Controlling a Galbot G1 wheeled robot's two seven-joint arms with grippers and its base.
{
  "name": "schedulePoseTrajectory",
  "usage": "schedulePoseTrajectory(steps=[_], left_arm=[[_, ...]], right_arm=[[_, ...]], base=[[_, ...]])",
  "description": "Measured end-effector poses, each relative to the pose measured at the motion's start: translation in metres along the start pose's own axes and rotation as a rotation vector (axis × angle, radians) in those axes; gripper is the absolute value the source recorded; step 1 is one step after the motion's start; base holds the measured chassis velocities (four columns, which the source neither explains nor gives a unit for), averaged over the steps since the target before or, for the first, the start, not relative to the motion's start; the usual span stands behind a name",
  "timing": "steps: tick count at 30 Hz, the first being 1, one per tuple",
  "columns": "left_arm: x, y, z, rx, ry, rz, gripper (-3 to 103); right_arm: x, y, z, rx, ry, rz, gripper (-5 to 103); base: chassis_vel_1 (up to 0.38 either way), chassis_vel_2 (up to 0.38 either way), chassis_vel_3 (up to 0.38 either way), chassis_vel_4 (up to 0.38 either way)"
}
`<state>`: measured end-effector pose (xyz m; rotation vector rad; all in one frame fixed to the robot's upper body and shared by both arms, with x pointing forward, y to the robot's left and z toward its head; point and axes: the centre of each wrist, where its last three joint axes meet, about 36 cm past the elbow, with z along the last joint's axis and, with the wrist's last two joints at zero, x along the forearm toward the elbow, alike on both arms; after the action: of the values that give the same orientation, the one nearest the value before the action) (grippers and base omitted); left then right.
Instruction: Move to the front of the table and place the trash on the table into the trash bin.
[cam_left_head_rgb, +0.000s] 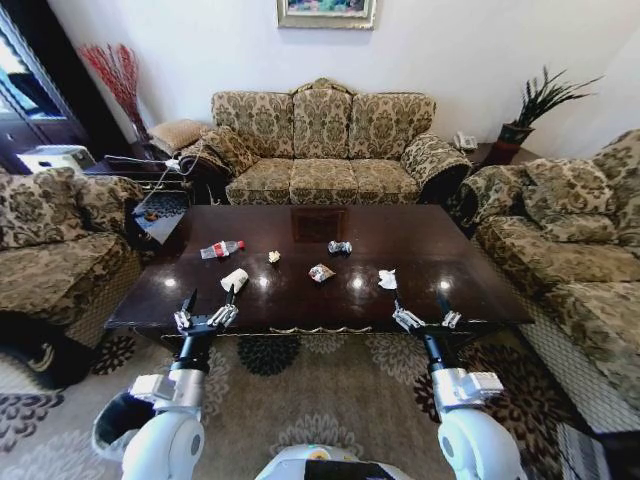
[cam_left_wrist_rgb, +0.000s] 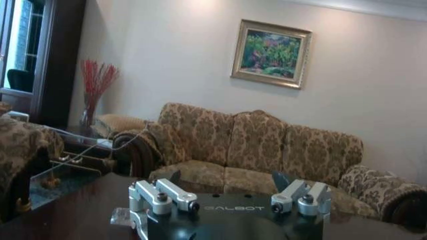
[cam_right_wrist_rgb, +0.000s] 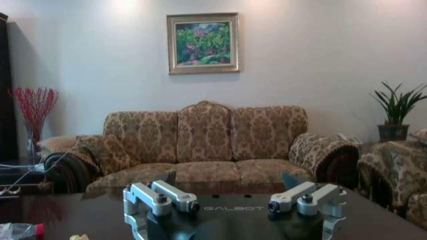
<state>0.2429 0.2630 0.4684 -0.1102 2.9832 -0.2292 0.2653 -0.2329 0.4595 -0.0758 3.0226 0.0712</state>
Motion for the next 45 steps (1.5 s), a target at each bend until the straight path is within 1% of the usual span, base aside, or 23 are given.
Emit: schedulePoseTrajectory(steps=[7,9,13,15,18,21,22,24,25,27,39,40,42,45], left_arm=[[0.0,0.0,0.0,0.001,-0.003,-0.012,94],[0.001,0.0,0.001,0.006,-0.003,-0.025,94],[0.002,0.0,-0.001,0.003,-0.002,-0.027,94],[0.004,0.0,-0.004,-0.001,-0.003,-0.031,94],[0.006,-0.001,-0.002,0.005,0.003,-0.044,94],[0.007,-0.002,0.0,0.011,0.008,-0.05,94],[0.007,-0.003,0.001,0.014,0.011,-0.052,91],[0.007,-0.003,0.002,0.014,0.013,-0.051,91],[0.007,-0.003,0.002,0.014,0.013,-0.051,93],[0.006,-0.004,0.002,0.014,0.012,-0.047,94],[0.005,-0.008,0.006,0.029,0.02,-0.044,94],[0.005,-0.008,0.007,0.029,0.02,-0.044,97],[0.005,-0.008,0.007,0.031,0.021,-0.044,95],[0.005,-0.008,0.008,0.031,0.023,-0.045,95]], right_arm=[[0.0,0.0,0.001,-0.001,0.003,0.0,100],[0.001,0.0,0.002,0.0,-0.003,-0.001,100],[0.001,0.0,0.004,0.001,-0.016,0.003,100],[0.0,0.003,0.003,-0.023,-0.029,0.002,100],[-0.002,0.004,0.003,-0.037,-0.055,0.001,100],[-0.003,0.003,0.004,-0.036,-0.066,0.0,100],[-0.003,0.002,0.004,-0.032,-0.068,0.002,100],[-0.003,0.002,0.004,-0.028,-0.065,0.002,100],[-0.002,0.001,0.004,-0.025,-0.063,0.002,100],[0.0,0.002,0.005,-0.013,-0.054,0.002,100],[0.014,0.008,0.008,-0.009,-0.017,-0.005,100],[0.015,0.008,0.008,-0.009,-0.015,-0.005,100],[0.016,0.009,0.009,-0.008,-0.012,-0.005,100],[0.016,0.01,0.009,-0.007,-0.013,-0.005,100]], base=[[0.0,0.0,0.0,0.0],[0.0,0.0,0.0,0.0],[0.0,0.0,0.0,0.0],[0.0,0.0,0.0,0.0],[0.0,0.0,0.0,0.0],[0.0,0.0,0.0,0.0],[0.0,0.0,0.0,0.0],[0.0,0.0,0.0,0.0],[0.0,0.0,0.0,0.0],[0.0,0.0,0.0,0.0],[0.0,0.0,0.0,0.0],[0.0,0.0,0.0,0.0],[0.0,0.0,0.0,0.0],[0.0,0.0,0.0,0.0]])
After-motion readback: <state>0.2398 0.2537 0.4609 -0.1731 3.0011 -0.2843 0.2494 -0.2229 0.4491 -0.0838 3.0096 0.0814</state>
